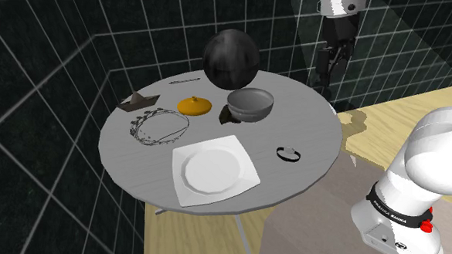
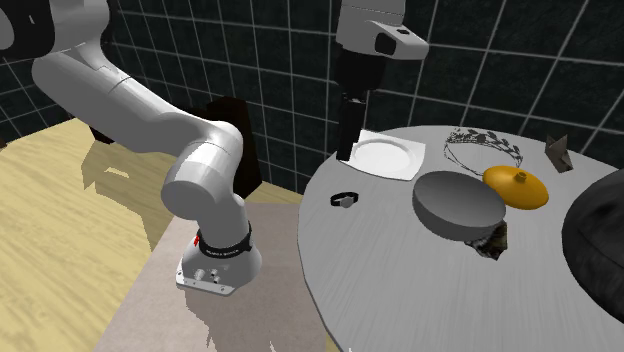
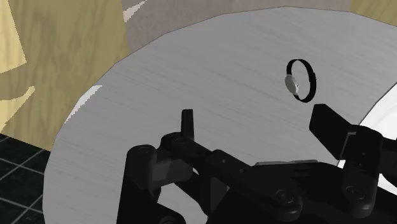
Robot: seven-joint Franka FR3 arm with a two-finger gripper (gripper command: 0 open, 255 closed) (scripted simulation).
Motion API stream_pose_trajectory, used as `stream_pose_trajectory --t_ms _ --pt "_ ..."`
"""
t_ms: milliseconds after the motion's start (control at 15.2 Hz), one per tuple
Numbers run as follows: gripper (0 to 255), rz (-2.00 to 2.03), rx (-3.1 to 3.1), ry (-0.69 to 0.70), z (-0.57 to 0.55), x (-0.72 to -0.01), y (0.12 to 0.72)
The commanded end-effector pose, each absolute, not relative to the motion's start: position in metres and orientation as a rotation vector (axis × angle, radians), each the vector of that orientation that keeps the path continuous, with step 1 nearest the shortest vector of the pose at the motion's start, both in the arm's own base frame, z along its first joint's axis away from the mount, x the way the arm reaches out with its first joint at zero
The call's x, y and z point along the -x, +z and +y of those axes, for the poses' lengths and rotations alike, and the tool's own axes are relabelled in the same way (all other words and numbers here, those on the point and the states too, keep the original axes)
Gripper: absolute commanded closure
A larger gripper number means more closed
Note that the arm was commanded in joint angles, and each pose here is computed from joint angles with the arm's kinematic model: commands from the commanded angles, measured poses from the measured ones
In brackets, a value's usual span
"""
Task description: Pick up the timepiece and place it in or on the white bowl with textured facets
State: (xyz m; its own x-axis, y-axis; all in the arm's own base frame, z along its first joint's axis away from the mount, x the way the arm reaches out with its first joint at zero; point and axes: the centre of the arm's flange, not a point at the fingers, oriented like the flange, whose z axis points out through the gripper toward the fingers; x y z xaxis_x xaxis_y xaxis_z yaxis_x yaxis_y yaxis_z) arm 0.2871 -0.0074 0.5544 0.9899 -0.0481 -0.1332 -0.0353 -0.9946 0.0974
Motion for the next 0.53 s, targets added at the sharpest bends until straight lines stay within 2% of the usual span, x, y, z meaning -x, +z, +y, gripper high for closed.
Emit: stream_pose_trajectory --t_ms 0,462 --pt "0 -0.064 -3.039 -0.207 -0.007 -0.287 0.554" --pt "0 0.212 -3.034 -0.088 0.044 -0.285 0.478"
